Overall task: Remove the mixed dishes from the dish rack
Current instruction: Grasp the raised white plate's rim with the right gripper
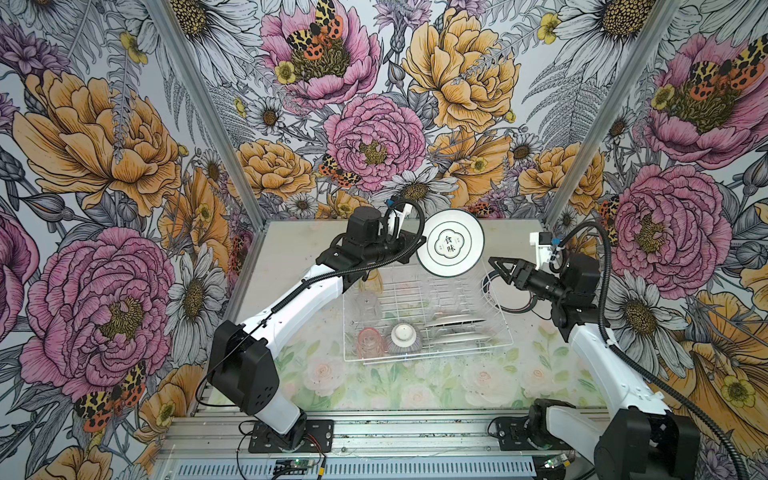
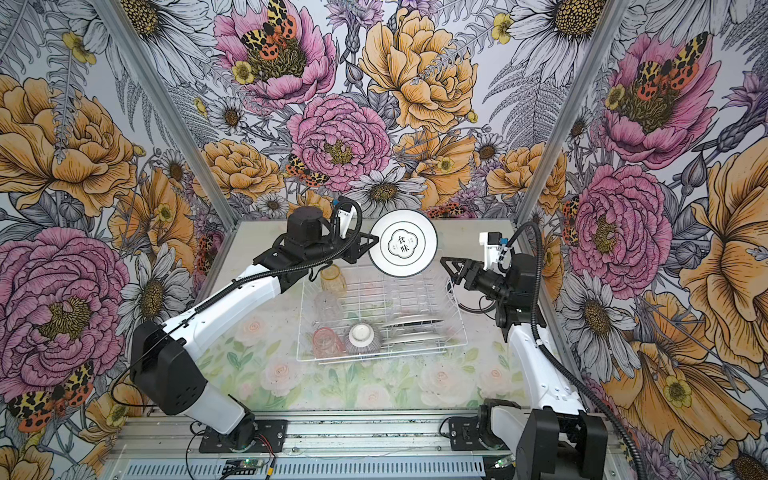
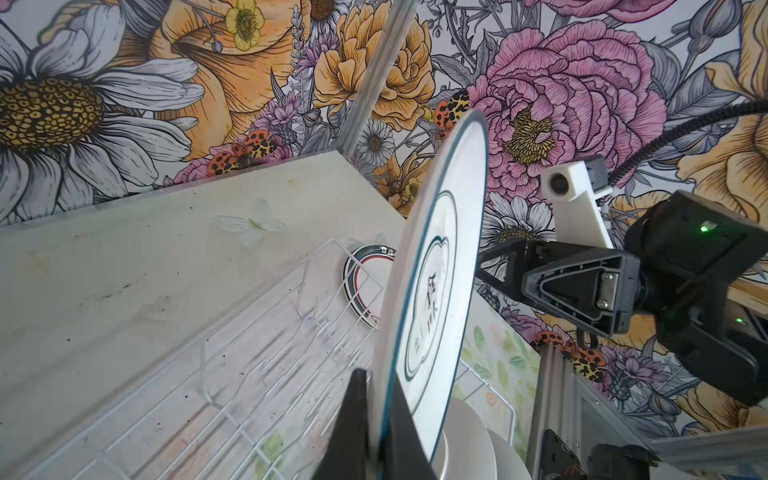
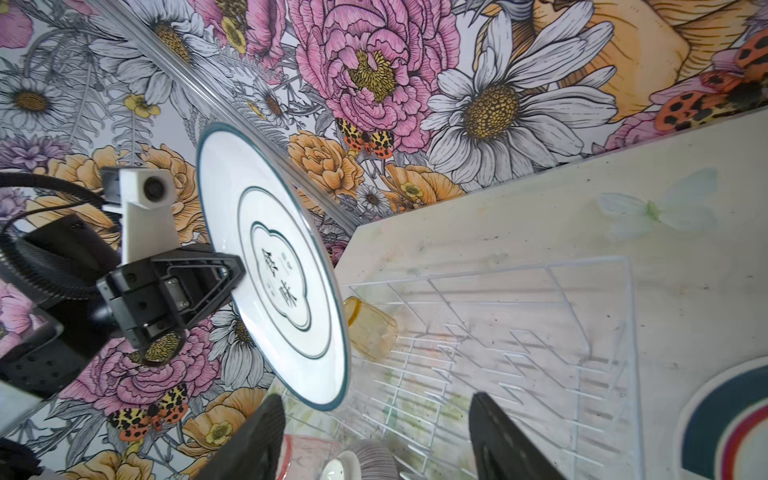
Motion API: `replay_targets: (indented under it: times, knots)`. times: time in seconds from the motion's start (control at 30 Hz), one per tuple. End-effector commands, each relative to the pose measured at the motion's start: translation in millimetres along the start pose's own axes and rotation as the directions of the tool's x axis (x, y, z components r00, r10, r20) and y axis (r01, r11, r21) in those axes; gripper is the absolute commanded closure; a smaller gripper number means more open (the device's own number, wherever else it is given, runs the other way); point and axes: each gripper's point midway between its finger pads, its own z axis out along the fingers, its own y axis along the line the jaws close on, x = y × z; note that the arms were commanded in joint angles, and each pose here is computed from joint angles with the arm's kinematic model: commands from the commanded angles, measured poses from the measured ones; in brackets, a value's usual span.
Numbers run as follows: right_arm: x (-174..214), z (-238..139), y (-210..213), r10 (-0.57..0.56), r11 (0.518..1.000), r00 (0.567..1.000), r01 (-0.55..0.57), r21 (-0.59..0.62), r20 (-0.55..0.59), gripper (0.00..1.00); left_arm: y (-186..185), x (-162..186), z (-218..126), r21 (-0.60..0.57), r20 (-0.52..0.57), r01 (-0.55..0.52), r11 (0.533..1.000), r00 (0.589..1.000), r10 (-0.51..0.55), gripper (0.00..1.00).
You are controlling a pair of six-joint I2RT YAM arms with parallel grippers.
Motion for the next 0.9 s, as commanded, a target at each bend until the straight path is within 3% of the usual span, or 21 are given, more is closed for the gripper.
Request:
replay_targets:
  times: [0.0,0.3,0.47,0.63,0.77,0.87]
  knots:
    - [-17.8,1.6,37.0,-0.074,0.987,0.996,0.080,-0.138,0.051,0.29,-19.4,-11.8,2.3,0.133,0.037,0.038,0.990,0.998,-0.044,1.00]
    - [-15.5,11.7,28.0,-0.052,0.991,0.998,0.056,-0.124,0.040,0.33,-27.1,-4.8,19.2,0.238,0.018,0.097,0.966,0.994,-0.105,1.00]
    - [-16.5,14.3,29.1,-0.049,0.990,0.998,0.054,-0.132,0.040,0.42,-30.3,-1.1,26.4,0.266,0.002,0.113,0.957,0.993,-0.118,1.00]
    - [-17.3,16.1,33.3,-0.055,0.988,0.998,0.059,-0.145,0.035,0.60,-33.9,4.3,34.8,0.289,-0.018,0.125,0.949,0.992,-0.126,1.00]
    - [-16.2,17.4,36.7,-0.055,0.986,0.998,0.059,-0.158,0.024,0.67,-37.7,3.5,39.1,0.316,-0.019,0.132,0.940,0.991,-0.133,1.00]
    - [-15.3,18.1,39.2,-0.056,0.984,0.998,0.058,-0.168,0.017,0.80,-40.9,4.5,43.3,0.329,-0.026,0.136,0.935,0.991,-0.135,1.00]
